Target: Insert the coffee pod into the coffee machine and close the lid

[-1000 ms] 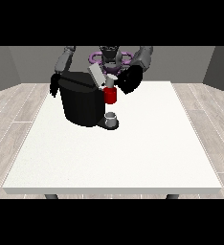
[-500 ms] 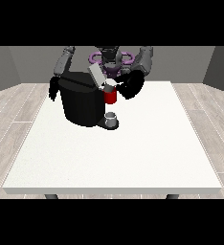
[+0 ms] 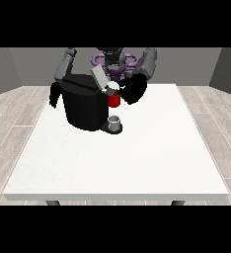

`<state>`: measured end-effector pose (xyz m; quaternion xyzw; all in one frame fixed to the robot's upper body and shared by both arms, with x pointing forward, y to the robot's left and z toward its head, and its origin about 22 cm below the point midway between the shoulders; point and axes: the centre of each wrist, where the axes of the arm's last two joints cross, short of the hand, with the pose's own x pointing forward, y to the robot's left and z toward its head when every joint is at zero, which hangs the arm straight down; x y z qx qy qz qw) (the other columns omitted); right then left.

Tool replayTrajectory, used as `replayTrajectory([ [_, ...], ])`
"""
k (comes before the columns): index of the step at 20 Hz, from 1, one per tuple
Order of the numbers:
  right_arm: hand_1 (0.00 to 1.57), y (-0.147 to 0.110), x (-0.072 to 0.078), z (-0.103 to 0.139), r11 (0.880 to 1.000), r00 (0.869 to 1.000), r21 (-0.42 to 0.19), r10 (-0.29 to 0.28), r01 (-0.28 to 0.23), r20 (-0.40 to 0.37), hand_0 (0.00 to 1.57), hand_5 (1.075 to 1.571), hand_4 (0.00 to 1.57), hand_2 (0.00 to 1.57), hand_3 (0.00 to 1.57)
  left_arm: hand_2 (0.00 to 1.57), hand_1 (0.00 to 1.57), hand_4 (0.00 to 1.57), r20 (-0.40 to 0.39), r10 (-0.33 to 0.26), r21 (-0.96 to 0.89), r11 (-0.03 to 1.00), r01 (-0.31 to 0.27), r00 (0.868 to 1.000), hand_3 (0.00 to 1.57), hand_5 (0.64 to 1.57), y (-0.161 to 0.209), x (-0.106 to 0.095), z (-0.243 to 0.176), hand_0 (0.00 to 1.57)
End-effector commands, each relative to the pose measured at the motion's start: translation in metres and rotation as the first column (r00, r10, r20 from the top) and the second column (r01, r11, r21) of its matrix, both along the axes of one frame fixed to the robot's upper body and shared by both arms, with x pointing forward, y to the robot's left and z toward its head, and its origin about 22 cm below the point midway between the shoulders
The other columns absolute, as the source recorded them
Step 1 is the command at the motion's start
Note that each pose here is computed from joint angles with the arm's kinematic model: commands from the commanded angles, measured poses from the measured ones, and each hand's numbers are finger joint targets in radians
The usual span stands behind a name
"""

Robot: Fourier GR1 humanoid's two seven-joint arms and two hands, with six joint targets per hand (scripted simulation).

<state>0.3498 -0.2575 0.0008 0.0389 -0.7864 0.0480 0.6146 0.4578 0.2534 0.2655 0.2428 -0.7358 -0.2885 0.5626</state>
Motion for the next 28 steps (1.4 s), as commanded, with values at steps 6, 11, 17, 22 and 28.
replayTrajectory([
  [6,0.00,-0.022,-0.010,-0.024,0.998,0.997,0.042,-0.045,0.047,-0.059,0.00,1.571,0.35,0.00,0.00,0.00,0.00,0.00,-0.014,-0.126,-0.146,0.982,0.123,0.992,0.00,1.571,-0.030,0.002,-0.029,0.00],
  [11,0.00,-0.057,-0.050,-0.070,0.979,0.975,0.094,-0.165,0.180,-0.145,0.00,1.571,0.24,0.00,0.00,0.00,0.00,0.00,-0.055,-0.296,-0.250,0.929,0.274,0.954,0.00,1.571,-0.040,-0.013,-0.113,0.00],
  [17,0.00,-0.072,-0.101,-0.105,0.975,0.951,0.063,-0.192,0.213,-0.241,0.00,1.571,0.27,0.00,0.00,0.00,0.00,0.00,-0.162,-0.319,-0.507,0.839,0.199,0.934,0.00,1.571,-0.037,-0.060,-0.240,0.00],
  [22,0.00,-0.050,-0.129,-0.119,0.989,0.933,0.030,-0.129,0.148,-0.336,0.00,1.571,0.00,0.00,0.00,0.00,0.00,0.27,-0.294,-0.314,-0.624,0.778,0.067,0.903,0.00,1.571,-0.003,-0.112,-0.314,0.00],
  [28,0.00,0.014,-0.124,-0.100,1.000,0.953,0.000,0.005,-0.005,-0.304,0.00,1.571,0.00,0.00,0.00,0.00,0.00,0.28,-0.414,-0.218,-0.618,0.780,-0.097,0.884,0.00,1.571,0.037,-0.192,-0.381,0.00],
])
